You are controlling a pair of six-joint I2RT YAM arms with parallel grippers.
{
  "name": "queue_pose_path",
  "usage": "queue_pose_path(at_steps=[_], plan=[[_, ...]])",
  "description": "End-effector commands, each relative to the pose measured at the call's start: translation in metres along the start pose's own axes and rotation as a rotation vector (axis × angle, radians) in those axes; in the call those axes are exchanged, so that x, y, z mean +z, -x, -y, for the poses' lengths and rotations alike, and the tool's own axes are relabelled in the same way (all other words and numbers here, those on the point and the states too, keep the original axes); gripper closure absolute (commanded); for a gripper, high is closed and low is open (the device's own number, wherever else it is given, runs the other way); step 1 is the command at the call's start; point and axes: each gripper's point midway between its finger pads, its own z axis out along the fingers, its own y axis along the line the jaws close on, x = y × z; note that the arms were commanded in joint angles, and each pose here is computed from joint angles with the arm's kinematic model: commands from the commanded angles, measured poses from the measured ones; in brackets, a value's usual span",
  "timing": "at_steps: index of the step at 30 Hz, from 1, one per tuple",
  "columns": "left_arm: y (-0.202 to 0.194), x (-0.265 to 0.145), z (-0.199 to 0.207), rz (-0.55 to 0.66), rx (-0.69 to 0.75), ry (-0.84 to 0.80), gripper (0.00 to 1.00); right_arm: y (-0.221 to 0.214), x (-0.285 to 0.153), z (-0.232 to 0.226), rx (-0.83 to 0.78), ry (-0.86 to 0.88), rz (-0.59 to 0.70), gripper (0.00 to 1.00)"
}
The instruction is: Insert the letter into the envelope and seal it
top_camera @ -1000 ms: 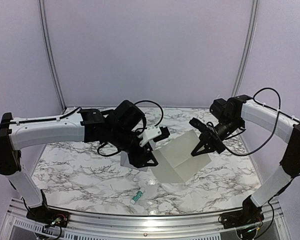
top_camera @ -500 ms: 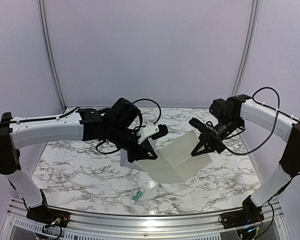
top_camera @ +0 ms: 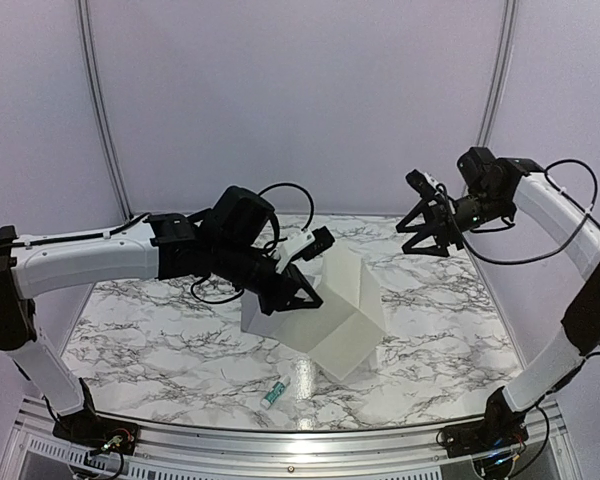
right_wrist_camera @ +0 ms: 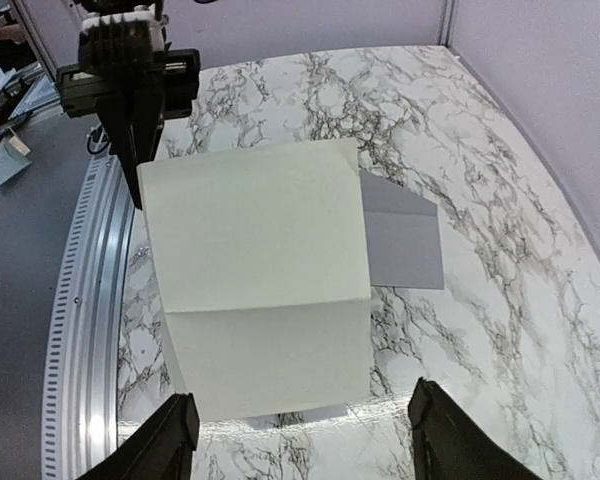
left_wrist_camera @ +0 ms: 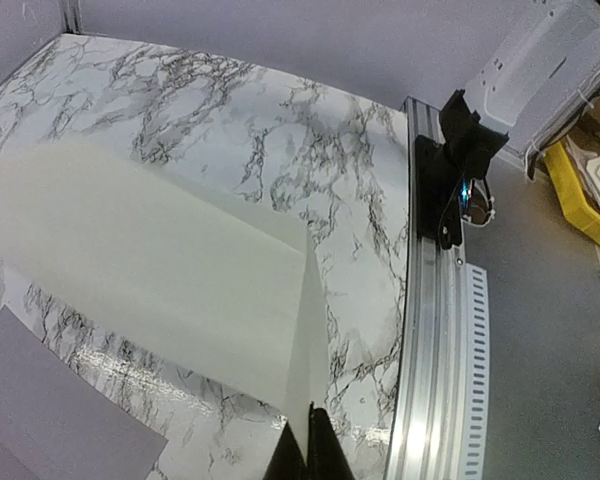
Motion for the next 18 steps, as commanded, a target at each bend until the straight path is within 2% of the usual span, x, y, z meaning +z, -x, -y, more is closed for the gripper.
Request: queue_pose_path(at_steps=[1, 8, 12, 18], plan=[[0.034, -0.014, 0.0, 0.124, -0.099, 0.014, 1.0, 0.024, -0.015, -0.004, -0.045, -0.139, 0.045, 0.28], [0.039, -0.017, -0.003, 0.155, -0.09, 0.039, 1.0, 0.002, 0.025, -0.032, -0.099, -0.072, -0.047, 0.24], [0.042, -0.019, 0.006, 0.161, -0.059, 0.014, 1.0, -0.005, 0.038, -0.034, -0.118, -0.06, -0.064, 0.23], [0.051, -0.022, 0.005, 0.18, -0.035, 0.034, 1.0, -0.019, 0.063, -0.049, -0.094, 0.054, -0.09, 0.23]])
